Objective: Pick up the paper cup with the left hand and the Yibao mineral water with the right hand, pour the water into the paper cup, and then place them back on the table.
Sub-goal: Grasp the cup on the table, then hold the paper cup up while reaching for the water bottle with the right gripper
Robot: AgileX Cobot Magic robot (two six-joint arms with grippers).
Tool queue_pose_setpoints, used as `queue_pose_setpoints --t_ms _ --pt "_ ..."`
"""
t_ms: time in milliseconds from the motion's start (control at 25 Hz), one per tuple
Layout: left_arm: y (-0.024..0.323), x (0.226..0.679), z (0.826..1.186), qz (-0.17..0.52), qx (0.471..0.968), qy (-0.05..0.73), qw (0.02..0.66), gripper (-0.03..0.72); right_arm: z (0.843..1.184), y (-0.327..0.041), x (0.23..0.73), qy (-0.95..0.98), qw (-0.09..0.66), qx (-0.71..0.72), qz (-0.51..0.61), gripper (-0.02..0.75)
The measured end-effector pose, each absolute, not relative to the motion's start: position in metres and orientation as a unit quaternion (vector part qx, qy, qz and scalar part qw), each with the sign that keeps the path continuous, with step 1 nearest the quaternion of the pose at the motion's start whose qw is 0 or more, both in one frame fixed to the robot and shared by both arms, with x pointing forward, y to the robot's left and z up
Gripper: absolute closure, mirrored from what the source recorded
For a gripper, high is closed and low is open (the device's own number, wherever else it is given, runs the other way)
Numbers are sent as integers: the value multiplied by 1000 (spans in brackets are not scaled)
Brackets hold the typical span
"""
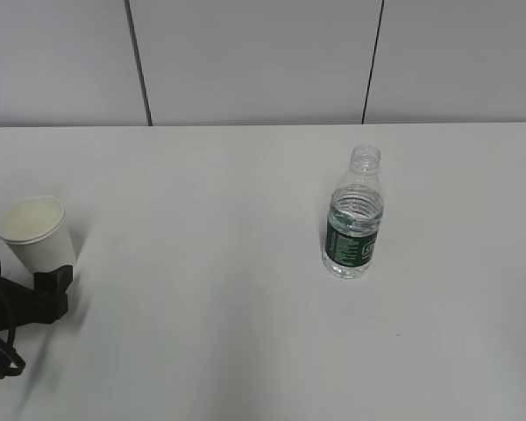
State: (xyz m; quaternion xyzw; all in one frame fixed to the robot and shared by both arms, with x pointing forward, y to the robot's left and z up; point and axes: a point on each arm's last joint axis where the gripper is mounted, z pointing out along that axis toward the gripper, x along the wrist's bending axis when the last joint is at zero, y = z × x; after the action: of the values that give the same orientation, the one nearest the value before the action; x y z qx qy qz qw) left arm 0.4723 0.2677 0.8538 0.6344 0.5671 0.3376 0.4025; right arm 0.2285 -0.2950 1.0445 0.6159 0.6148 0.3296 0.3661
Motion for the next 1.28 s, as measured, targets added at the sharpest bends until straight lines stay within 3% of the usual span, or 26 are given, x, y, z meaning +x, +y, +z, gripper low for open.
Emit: queue_pose_setpoints --t_ms 680,800,1040,1280 --pt "264 503 862 366 611 554 431 90 1045 -295 228 615 366 616 330 153" --pt "264 502 860 364 613 555 428 125 1045 -295 228 615 366 616 330 153" --pt "262 502 860 358 622 545 434 273 1045 -295 228 615 366 616 330 153" --pt "261 502 860 355 625 540 437 297 1045 -295 228 615 366 616 330 153"
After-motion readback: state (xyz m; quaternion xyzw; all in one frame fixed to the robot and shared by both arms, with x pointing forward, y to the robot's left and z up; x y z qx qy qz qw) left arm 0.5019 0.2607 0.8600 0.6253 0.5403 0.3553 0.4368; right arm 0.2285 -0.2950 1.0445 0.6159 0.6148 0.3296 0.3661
